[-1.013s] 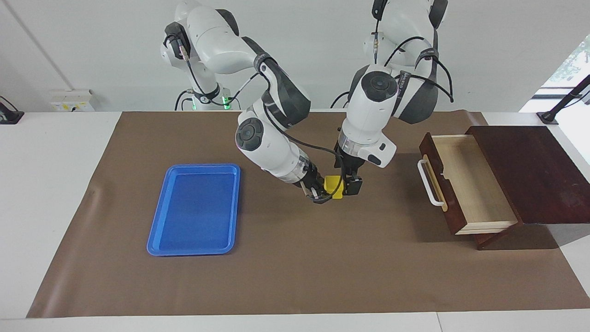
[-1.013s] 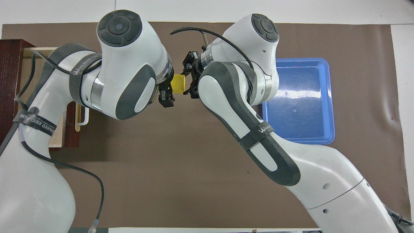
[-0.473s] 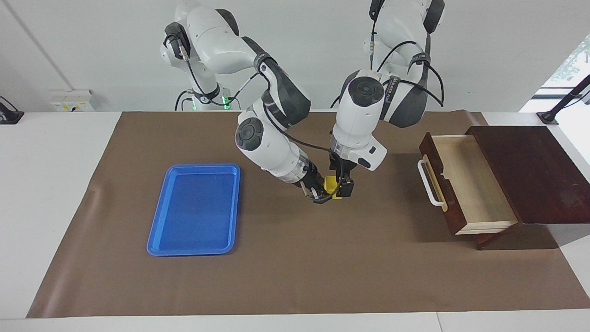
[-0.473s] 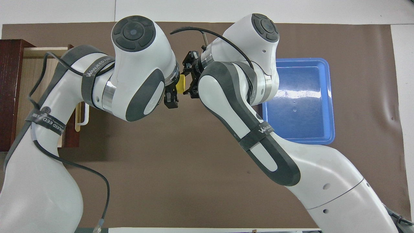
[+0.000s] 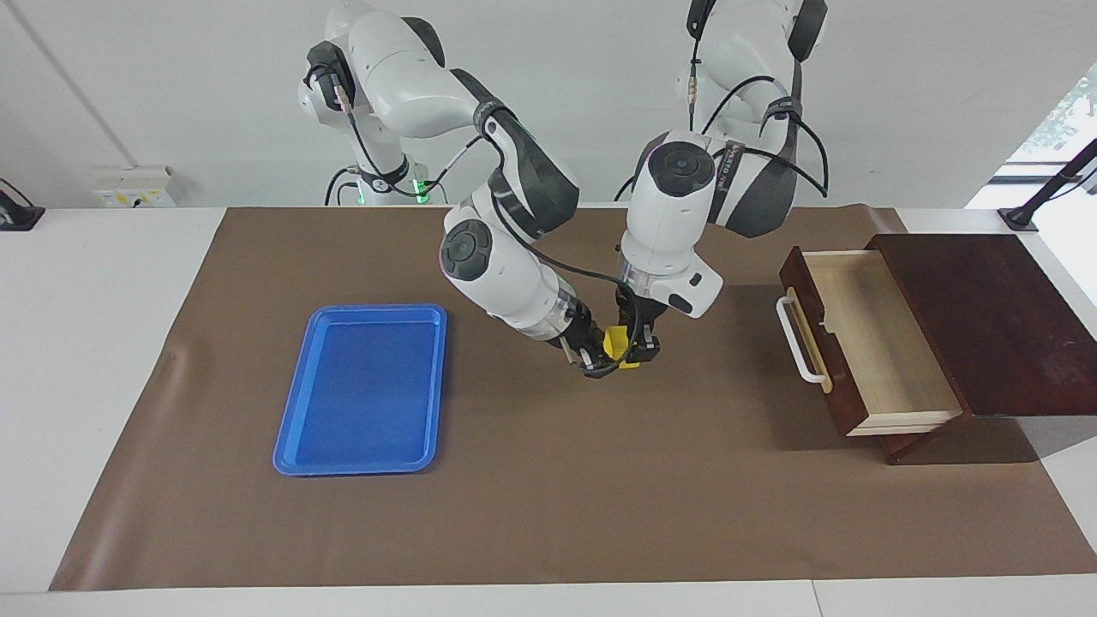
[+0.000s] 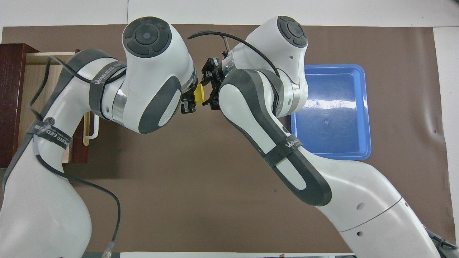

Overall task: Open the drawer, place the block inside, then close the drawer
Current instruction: 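Grasp the cube with the left gripper and open the right gripper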

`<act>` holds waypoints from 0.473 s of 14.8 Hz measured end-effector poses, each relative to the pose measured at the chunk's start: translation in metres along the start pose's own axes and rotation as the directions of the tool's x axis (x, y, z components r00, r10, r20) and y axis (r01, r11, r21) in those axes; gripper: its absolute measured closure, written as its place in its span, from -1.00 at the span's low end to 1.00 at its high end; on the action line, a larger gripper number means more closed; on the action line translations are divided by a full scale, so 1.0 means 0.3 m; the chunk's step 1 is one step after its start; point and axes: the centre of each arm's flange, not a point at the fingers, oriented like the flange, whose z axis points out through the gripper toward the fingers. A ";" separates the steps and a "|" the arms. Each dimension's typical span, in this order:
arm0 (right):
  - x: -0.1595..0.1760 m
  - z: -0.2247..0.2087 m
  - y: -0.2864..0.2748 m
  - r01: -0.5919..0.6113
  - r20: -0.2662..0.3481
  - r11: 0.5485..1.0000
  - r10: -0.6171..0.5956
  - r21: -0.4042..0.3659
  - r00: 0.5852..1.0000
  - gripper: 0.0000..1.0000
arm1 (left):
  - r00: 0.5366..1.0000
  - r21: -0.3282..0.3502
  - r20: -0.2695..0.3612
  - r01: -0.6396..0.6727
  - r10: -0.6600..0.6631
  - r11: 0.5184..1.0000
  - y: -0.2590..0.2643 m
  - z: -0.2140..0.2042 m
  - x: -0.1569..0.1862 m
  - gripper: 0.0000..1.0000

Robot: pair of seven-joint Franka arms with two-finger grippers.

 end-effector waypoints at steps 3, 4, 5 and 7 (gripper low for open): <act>0.002 0.001 -0.002 -0.006 0.009 1.000 0.006 0.002 1.000 -0.11 | 1.000 -0.001 0.000 0.002 -0.002 1.000 0.002 -0.001 0.003 -0.13; 0.002 0.001 -0.002 -0.007 0.010 1.000 0.007 0.002 1.000 -0.11 | 1.000 -0.001 0.000 0.002 -0.002 1.000 0.002 -0.001 0.003 -0.13; 0.002 0.000 -0.002 -0.007 0.010 1.000 0.007 0.002 1.000 -0.11 | 1.000 -0.001 0.000 0.002 -0.002 1.000 0.003 -0.002 0.003 -0.13; 0.002 0.000 -0.003 -0.007 0.011 1.000 0.007 0.003 1.000 -0.11 | 1.000 -0.002 -0.001 0.002 -0.002 1.000 0.003 -0.002 0.004 -0.13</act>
